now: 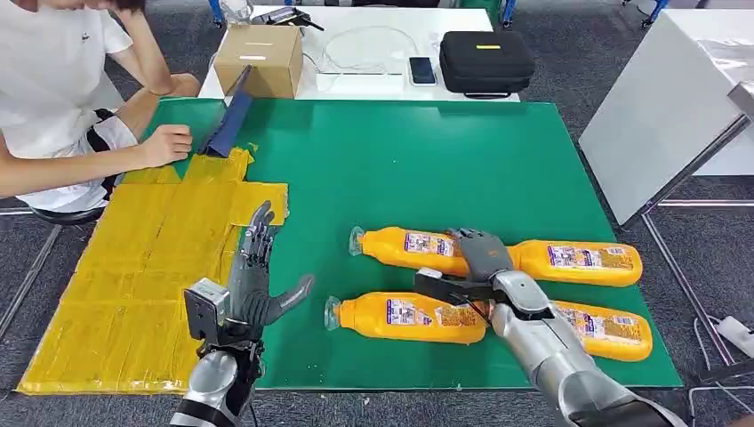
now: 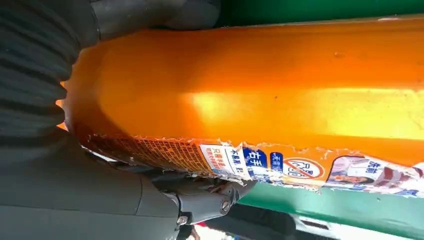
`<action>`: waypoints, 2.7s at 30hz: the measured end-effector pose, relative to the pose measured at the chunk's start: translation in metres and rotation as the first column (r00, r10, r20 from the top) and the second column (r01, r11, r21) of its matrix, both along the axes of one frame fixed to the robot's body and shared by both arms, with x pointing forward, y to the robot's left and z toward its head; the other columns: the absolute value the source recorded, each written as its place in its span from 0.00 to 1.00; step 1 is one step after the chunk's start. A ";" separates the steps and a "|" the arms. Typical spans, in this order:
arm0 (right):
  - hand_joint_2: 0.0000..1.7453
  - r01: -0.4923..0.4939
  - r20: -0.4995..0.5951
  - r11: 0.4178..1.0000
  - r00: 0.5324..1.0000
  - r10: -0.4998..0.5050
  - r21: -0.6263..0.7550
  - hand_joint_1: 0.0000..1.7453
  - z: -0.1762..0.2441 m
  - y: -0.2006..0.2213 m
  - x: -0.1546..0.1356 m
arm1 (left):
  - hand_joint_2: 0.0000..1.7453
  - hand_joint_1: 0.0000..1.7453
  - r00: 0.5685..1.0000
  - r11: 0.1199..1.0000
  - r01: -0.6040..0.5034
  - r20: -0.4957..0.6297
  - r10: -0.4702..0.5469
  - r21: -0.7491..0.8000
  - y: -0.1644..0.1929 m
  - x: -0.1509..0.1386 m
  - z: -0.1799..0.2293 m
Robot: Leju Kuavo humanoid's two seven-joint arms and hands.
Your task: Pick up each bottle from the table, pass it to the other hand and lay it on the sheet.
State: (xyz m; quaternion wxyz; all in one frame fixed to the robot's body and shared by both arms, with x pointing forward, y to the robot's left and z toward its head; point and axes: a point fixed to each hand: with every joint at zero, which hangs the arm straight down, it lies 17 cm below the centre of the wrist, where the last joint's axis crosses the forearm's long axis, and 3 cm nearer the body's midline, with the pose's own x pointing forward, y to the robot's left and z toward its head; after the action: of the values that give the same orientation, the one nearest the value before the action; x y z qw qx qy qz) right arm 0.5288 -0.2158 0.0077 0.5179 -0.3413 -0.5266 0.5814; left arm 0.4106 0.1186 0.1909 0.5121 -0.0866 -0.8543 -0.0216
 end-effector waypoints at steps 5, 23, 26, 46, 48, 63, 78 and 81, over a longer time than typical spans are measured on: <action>1.00 0.039 0.190 0.993 0.980 -0.061 0.114 1.00 0.030 0.008 -0.002 | 1.00 0.00 1.000 1.000 0.001 -0.005 -0.001 -0.002 0.000 0.000 -0.001; 1.00 0.036 0.472 0.867 0.827 -0.306 0.497 1.00 0.138 0.010 -0.024 | 1.00 0.00 0.979 0.978 0.186 -0.061 -0.192 -0.098 -0.036 -0.007 -0.006; 1.00 0.037 0.476 0.863 0.822 -0.313 0.505 1.00 0.140 0.009 -0.025 | 1.00 0.00 0.978 0.976 0.193 -0.062 -0.199 -0.097 -0.038 -0.008 -0.007; 1.00 -0.169 0.204 0.425 0.978 -0.037 0.889 1.00 0.143 0.141 -0.085 | 1.00 0.00 0.967 0.961 0.243 -0.041 -0.250 -0.129 -0.051 -0.019 0.002; 1.00 -0.174 0.199 0.417 0.980 -0.017 0.892 1.00 0.142 0.151 -0.089 | 1.00 0.00 0.967 0.961 0.243 -0.041 -0.250 -0.131 -0.050 -0.019 0.003; 1.00 -0.169 0.156 0.414 0.986 0.065 0.895 1.00 0.127 0.183 -0.101 | 1.00 0.00 0.967 0.960 0.243 -0.043 -0.251 -0.137 -0.050 -0.017 0.004; 1.00 -0.210 0.097 0.439 0.959 0.267 0.874 1.00 0.099 0.239 -0.131 | 1.00 0.00 0.967 0.960 0.243 -0.044 -0.251 -0.140 -0.050 -0.013 0.006; 1.00 -0.221 0.094 0.439 0.951 0.294 0.871 1.00 0.097 0.247 -0.137 | 1.00 0.00 0.967 0.960 0.242 -0.045 -0.250 -0.139 -0.049 -0.012 0.006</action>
State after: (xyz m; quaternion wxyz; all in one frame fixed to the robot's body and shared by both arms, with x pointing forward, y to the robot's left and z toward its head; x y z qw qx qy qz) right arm 0.3916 0.0317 0.1045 0.5426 0.0741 -0.7746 0.3164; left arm 0.3987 0.0693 0.1971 0.5247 -0.2264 -0.8202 -0.0257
